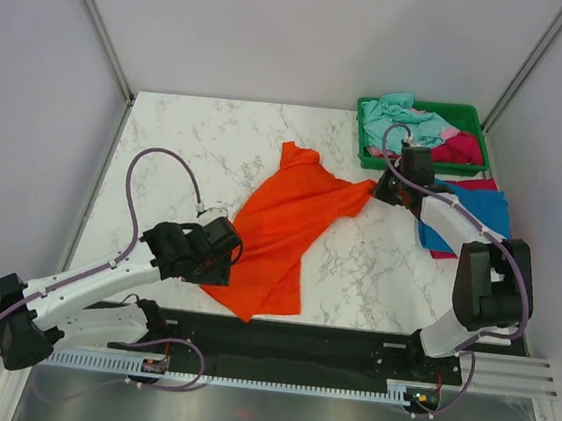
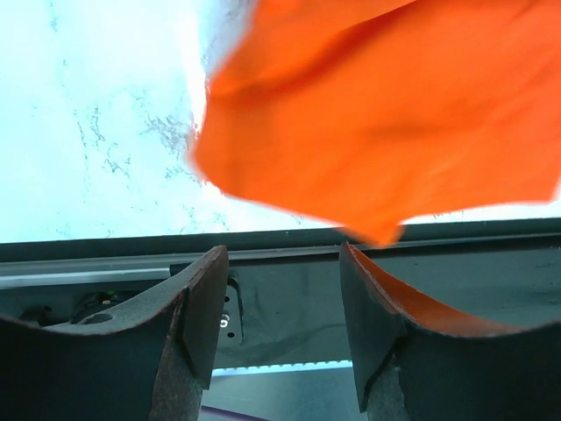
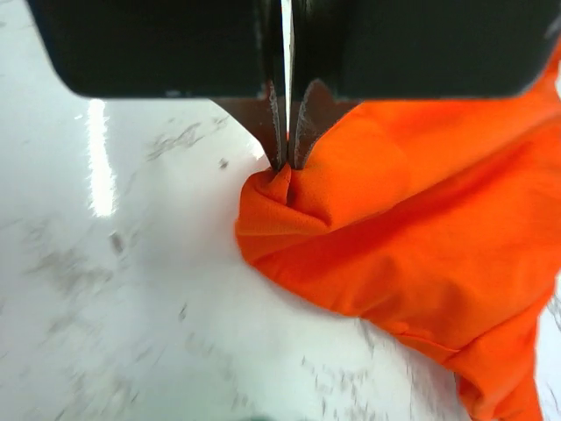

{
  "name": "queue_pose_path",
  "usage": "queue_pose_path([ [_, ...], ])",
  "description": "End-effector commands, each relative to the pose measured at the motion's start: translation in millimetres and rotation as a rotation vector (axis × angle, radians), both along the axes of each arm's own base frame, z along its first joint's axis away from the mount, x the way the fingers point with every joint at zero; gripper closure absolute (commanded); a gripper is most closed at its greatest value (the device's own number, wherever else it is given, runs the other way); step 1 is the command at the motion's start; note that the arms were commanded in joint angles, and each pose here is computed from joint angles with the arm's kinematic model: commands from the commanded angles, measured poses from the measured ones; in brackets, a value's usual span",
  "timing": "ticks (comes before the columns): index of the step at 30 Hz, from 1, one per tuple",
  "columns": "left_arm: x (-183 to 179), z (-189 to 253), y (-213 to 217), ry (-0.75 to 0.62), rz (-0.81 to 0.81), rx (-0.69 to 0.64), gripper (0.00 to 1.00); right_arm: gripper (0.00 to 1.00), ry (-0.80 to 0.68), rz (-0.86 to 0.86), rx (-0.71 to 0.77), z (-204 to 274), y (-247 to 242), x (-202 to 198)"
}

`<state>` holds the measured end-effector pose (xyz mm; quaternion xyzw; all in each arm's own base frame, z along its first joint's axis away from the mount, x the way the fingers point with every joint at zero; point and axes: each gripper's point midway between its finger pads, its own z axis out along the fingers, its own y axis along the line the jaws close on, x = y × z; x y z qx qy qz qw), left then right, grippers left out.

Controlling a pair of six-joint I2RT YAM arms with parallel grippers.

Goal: Fold and stack the t-shirts
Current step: Flatten the tshirt out

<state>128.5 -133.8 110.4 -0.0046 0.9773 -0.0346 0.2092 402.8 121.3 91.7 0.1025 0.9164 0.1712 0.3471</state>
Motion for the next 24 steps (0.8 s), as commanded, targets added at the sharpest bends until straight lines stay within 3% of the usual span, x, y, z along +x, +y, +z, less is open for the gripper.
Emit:
queue_pose_path([
  [1,-2.7,0.5,-11.8,-0.005,-0.004,-0.032,0.39,1.00,-0.001,0.076,-0.023,13.6,-2.0,-1.3],
  [6,-15.2,-13.4,-61.8,-0.003,-0.120,-0.062,0.39,1.00,0.054,0.112,0.014,-6.9,3.6,-24.2],
  [15,-22.0,-36.8,-150.2,-0.021,-0.339,0.051,0.39,1.00,0.103,0.134,0.024,-26.4,2.2,-55.3],
  [20,-32.0,-47.3,-173.0,0.005,-0.401,0.071,0.47,1.00,0.099,0.136,0.022,-24.6,0.8,-60.6],
  [24,-40.0,-58.0,-171.2,0.040,-0.399,0.068,0.47,1.00,0.101,0.140,0.015,-26.0,0.2,-61.0],
])
